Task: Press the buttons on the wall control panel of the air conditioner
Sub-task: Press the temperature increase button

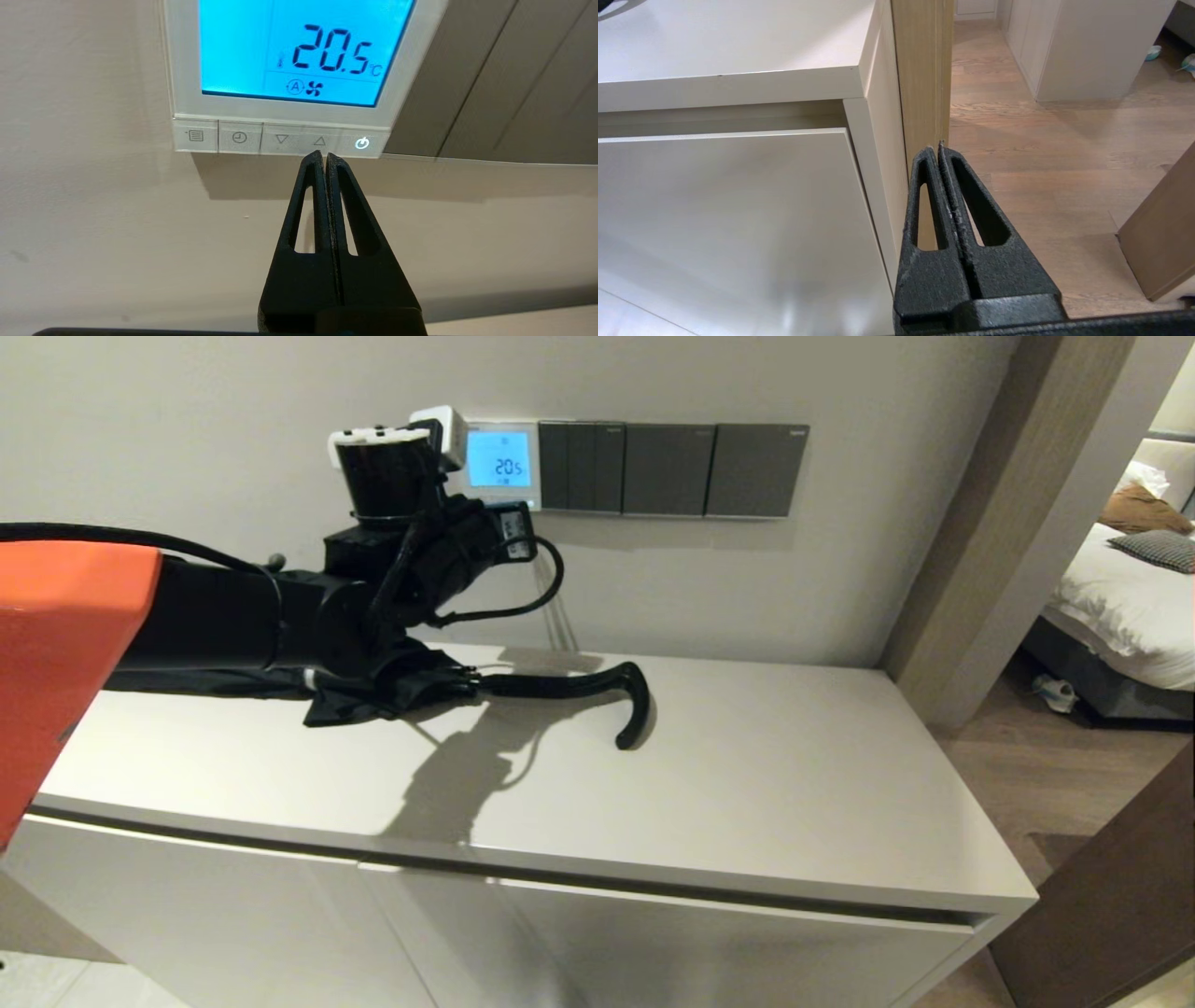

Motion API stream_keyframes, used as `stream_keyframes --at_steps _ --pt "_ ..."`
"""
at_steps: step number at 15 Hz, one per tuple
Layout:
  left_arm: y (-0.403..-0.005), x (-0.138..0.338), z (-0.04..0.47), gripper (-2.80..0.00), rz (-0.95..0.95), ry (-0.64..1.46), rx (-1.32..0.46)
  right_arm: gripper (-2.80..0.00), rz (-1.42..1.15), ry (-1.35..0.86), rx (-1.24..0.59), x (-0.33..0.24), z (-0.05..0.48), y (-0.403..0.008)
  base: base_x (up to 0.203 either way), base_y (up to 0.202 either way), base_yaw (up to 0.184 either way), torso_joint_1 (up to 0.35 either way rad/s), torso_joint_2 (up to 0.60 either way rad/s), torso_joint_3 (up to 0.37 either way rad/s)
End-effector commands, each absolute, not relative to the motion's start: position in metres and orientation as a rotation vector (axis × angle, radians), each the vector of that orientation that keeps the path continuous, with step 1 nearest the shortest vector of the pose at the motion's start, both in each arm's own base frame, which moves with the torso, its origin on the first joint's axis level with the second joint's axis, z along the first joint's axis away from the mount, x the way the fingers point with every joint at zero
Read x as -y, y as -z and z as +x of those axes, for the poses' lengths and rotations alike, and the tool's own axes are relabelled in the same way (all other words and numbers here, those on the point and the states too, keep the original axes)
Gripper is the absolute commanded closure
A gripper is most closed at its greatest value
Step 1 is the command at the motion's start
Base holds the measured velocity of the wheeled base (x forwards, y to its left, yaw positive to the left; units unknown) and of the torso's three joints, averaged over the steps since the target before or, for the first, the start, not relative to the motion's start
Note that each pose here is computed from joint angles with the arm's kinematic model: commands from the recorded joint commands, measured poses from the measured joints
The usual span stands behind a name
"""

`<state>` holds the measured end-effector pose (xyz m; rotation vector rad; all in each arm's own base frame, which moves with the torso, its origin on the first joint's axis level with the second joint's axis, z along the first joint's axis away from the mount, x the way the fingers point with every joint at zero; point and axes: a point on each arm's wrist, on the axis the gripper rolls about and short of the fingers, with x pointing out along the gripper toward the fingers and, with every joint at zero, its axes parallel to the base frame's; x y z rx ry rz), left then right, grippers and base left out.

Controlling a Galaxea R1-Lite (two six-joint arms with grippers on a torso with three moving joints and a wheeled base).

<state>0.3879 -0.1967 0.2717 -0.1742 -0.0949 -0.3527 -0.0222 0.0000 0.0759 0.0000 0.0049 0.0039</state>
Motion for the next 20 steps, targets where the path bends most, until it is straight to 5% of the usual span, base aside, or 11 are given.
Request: stream_keyframes --at_steps 1,20 --pt "-0.271 0.198 0.390 0.00 -0.177 0.351 0.099 0.00 0.000 -0.005 -0.008 0.000 -0.022 -0.076 0.000 0.000 0.000 0.000 0.00 0.000" --pt "-0.265 0.189 0.398 0.00 -0.172 0.326 0.090 0.00 0.000 -0.005 -0.008 0.000 -0.022 -0.076 0.000 0.000 0.000 0.000 0.00 0.000"
